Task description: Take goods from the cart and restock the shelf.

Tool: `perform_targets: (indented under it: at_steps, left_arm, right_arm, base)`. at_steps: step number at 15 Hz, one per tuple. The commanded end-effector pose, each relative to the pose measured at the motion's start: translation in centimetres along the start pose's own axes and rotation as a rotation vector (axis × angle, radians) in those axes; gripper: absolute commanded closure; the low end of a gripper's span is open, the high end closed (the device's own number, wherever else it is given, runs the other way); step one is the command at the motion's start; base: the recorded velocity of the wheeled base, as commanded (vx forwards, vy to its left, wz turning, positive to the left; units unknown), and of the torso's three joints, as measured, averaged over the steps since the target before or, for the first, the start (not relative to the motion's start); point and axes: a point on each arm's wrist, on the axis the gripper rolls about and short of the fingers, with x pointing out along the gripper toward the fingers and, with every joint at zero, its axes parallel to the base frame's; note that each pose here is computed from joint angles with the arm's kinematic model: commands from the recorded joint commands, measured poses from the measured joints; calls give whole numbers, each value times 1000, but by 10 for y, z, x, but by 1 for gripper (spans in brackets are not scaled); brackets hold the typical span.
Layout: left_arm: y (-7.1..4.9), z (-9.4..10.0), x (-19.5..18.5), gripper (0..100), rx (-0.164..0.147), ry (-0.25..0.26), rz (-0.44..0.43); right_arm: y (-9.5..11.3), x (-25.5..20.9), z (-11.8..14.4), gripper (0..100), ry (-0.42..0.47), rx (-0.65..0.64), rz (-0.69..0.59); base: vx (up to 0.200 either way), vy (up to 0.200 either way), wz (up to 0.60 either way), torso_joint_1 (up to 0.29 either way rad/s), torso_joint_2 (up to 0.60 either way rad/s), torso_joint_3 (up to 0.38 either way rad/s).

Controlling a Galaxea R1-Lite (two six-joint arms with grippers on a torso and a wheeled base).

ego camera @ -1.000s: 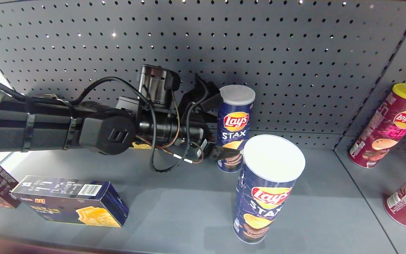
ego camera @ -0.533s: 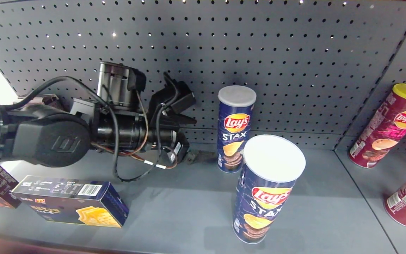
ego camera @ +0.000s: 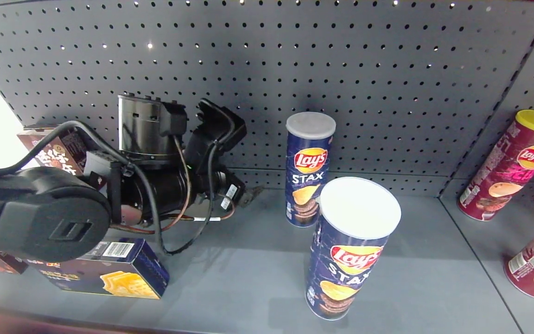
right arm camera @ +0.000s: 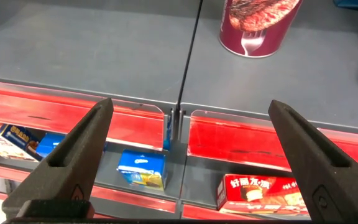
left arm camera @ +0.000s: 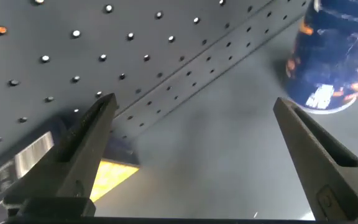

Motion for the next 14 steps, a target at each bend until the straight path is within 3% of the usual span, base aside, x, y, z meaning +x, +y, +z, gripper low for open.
perform_targets:
  at_steps: [1, 9, 14]
  left_arm:
    - [-11, -6, 14, 0, -2, 18, 2]
    - [-22, -4, 28, 0, -13, 14, -11]
    - [-36, -4, 35, 0, -49, 19, -33]
  right_arm:
    - [0, 0, 0, 0, 2, -1, 1]
    - [0, 0, 0, 0, 2, -1, 1]
    - [0, 0, 0, 0, 2, -1, 1]
  base:
    - [0, 0, 0, 0, 0, 0]
    - [0, 0, 0, 0, 0, 0]
    - [0, 0, 0, 0, 0, 0]
